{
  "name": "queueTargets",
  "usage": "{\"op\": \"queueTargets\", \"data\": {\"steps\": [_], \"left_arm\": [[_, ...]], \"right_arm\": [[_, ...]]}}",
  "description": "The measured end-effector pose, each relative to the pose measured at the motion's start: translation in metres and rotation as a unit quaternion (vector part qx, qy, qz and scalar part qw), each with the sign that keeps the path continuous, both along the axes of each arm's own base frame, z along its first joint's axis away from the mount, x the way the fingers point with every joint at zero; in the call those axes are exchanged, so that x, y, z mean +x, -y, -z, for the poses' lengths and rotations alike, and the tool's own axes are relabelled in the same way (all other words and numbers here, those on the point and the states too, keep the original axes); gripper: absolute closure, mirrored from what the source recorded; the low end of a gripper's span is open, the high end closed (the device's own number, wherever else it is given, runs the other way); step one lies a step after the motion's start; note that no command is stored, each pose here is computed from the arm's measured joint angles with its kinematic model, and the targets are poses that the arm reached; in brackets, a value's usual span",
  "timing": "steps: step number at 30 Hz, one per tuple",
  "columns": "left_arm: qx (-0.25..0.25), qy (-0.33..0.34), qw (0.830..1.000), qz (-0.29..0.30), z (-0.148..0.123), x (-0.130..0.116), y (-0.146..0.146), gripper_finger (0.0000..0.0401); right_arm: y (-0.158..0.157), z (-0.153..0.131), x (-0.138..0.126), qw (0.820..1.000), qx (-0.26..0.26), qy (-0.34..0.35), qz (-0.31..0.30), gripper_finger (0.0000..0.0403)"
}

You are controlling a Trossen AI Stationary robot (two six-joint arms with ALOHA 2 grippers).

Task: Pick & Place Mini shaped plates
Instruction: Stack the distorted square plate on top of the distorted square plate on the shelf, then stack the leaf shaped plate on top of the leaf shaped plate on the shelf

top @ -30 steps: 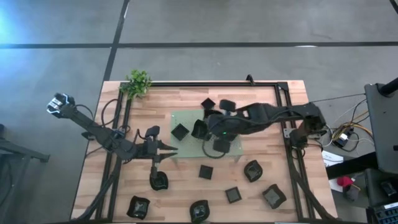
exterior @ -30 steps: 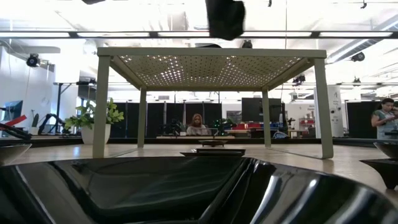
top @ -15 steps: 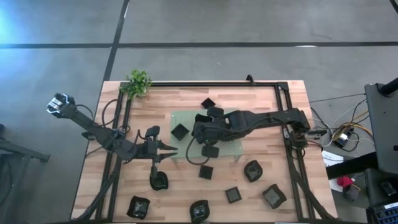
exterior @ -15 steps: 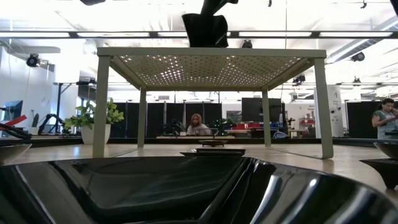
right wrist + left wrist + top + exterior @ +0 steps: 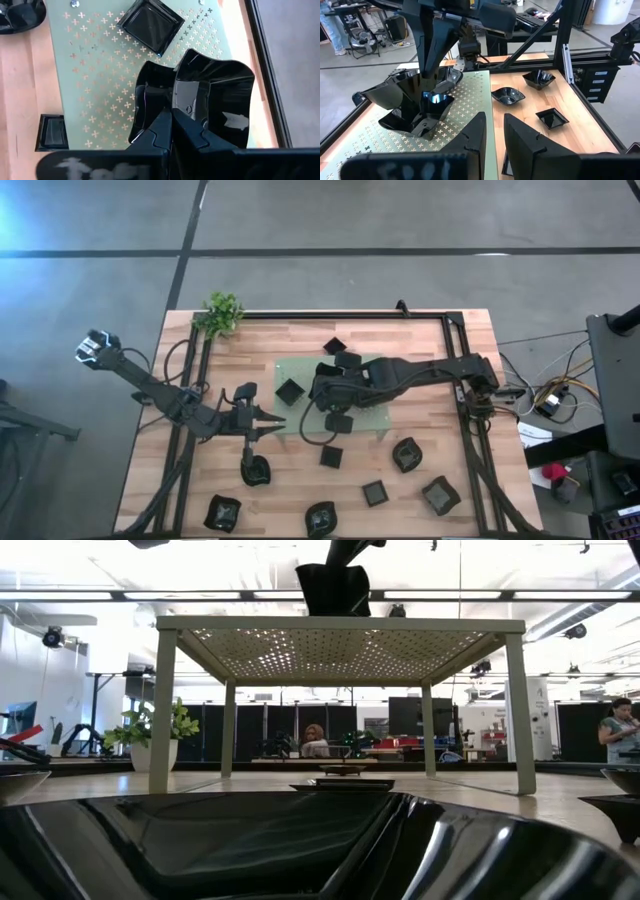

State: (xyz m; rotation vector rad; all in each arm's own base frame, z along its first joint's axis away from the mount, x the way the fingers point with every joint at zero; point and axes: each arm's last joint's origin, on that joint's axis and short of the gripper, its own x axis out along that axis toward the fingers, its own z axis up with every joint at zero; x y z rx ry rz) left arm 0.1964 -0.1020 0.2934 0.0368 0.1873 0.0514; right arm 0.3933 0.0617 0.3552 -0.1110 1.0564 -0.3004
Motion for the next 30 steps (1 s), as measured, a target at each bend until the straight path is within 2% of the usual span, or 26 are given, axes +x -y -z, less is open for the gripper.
{"op": "queueTargets", "data": {"steps": [5,11,24,27,30], "left_arm": [[0.0,0.0,1.0,0.0,0.0,0.0,0.0,0.0339],[0.0,0.0,1.0,0.0,0.0,0.0,0.0,0.0339],[-0.001,0.0,1.0,0.0,0.0,0.0001,-0.0001,0.0339],[-0.002,-0.005,1.0,-0.001,0.0011,-0.0001,-0.0003,0.0339],[0.013,-0.031,0.999,-0.001,0.0066,-0.0014,-0.001,0.0339]], "right_arm": [[-0.0021,0.0046,0.0022,0.999,0.033,-0.01,-0.011,0.0394],[-0.0025,0.0079,0.0039,0.999,0.033,-0.015,-0.012,0.0389],[-0.0028,0.0079,0.0049,0.999,0.022,-0.017,-0.03,0.0306],[-0.0026,0.0069,0.0038,0.999,0.022,-0.017,-0.029,0.0303],[-0.0026,0.0053,0.0025,0.999,0.018,-0.019,-0.038,0.0318]]}}
